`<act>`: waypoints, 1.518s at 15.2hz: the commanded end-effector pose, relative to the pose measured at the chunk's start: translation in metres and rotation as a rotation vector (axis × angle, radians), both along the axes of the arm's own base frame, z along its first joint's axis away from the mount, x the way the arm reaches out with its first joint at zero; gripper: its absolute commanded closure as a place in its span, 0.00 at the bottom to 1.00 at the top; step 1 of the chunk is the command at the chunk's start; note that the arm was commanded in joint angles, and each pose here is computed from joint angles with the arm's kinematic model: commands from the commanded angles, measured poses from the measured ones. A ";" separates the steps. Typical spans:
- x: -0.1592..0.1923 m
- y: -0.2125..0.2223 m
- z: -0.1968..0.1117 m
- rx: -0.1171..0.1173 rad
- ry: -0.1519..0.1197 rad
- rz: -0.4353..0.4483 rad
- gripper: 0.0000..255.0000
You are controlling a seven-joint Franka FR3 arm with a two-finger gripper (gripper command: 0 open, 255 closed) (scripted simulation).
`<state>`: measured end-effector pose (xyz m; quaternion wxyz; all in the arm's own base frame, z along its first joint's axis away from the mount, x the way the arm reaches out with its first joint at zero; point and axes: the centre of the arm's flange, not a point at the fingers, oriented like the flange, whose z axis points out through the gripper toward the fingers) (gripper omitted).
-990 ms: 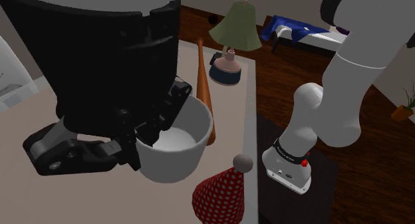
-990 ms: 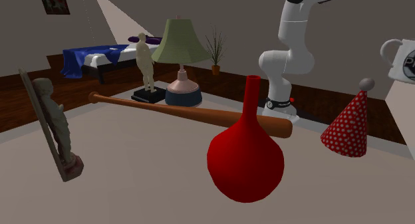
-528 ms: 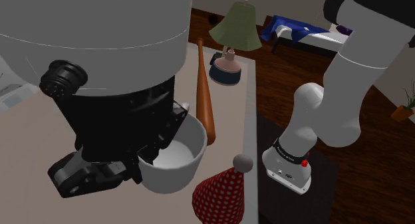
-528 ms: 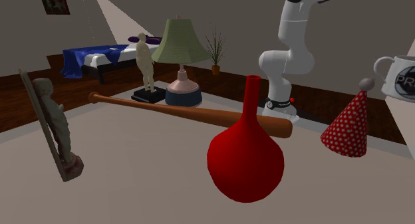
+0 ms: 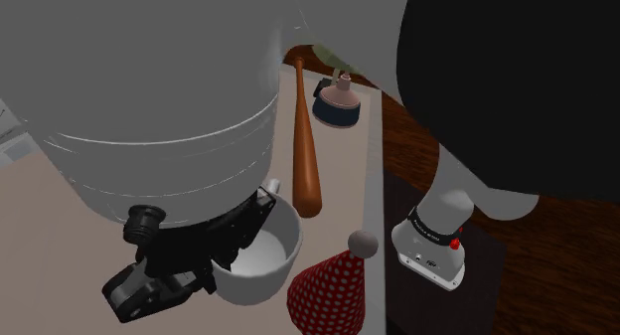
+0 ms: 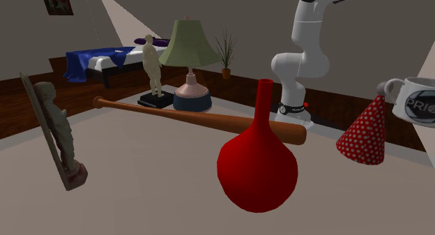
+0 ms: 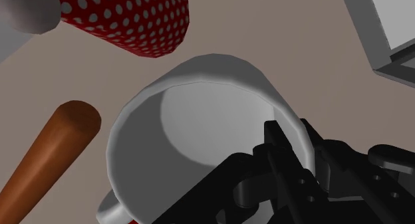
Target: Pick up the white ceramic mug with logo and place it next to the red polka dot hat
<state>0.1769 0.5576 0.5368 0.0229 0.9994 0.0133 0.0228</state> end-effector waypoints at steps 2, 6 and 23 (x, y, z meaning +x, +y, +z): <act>0.000 0.000 -0.016 0.001 0.000 0.000 1.00; 0.000 0.000 -0.037 0.001 0.000 0.000 1.00; 0.000 0.000 -0.127 0.001 0.000 0.000 1.00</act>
